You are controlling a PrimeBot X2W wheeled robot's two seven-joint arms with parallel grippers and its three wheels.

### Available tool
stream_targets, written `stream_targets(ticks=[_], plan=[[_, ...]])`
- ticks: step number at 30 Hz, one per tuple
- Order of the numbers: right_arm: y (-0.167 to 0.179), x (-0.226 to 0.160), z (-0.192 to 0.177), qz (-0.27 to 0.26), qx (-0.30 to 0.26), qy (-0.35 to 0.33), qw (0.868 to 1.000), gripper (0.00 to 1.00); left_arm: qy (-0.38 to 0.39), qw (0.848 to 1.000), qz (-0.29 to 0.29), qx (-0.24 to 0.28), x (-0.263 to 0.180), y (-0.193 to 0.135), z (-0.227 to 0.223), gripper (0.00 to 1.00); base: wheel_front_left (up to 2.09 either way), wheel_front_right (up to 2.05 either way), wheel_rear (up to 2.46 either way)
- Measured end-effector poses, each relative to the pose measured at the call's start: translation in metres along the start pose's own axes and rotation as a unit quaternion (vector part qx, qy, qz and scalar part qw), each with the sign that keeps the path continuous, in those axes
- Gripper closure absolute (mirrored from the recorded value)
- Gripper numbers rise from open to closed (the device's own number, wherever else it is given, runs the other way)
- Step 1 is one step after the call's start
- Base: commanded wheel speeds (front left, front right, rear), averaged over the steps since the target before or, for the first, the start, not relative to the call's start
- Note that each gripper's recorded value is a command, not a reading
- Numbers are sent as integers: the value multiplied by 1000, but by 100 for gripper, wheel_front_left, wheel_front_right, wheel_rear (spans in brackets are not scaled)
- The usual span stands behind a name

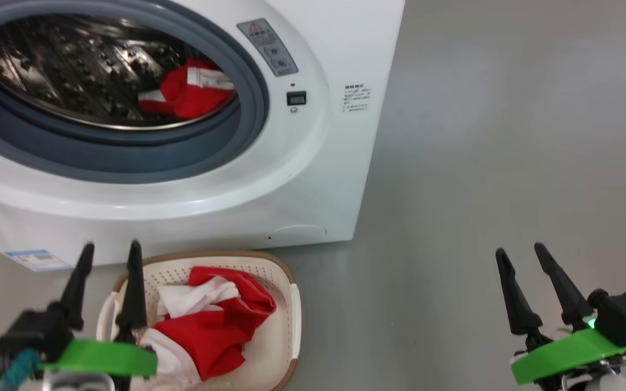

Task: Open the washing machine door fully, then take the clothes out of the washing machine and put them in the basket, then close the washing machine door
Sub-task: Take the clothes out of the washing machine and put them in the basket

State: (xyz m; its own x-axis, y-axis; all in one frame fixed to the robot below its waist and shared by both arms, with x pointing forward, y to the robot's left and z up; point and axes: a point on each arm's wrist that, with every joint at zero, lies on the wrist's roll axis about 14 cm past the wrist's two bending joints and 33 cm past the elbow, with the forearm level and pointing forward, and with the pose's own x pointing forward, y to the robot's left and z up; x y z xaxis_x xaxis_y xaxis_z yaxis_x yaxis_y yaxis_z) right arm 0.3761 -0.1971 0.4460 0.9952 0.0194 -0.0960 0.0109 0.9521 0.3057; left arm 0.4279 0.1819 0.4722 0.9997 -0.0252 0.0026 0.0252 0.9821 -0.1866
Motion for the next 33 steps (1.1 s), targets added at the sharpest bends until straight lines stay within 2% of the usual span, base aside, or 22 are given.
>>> stream_targets(ticks=[10,15,23,33], plan=[[3,37,-12,4,4,10,1000,0,14,998,-54,39,98,-11,-7,0,0,0,0],[0,51,-23,1,5,21,1000,0,50,995,-70,48,139,-12,-29,0,0,0,0],[-12,56,-37,-19,5,38,999,0,105,985,-100,90,181,-18,-64,0,0,0,0],[-22,61,-43,-34,2,43,998,0,125,972,-137,144,220,-34,-78,0,0,0,0]])
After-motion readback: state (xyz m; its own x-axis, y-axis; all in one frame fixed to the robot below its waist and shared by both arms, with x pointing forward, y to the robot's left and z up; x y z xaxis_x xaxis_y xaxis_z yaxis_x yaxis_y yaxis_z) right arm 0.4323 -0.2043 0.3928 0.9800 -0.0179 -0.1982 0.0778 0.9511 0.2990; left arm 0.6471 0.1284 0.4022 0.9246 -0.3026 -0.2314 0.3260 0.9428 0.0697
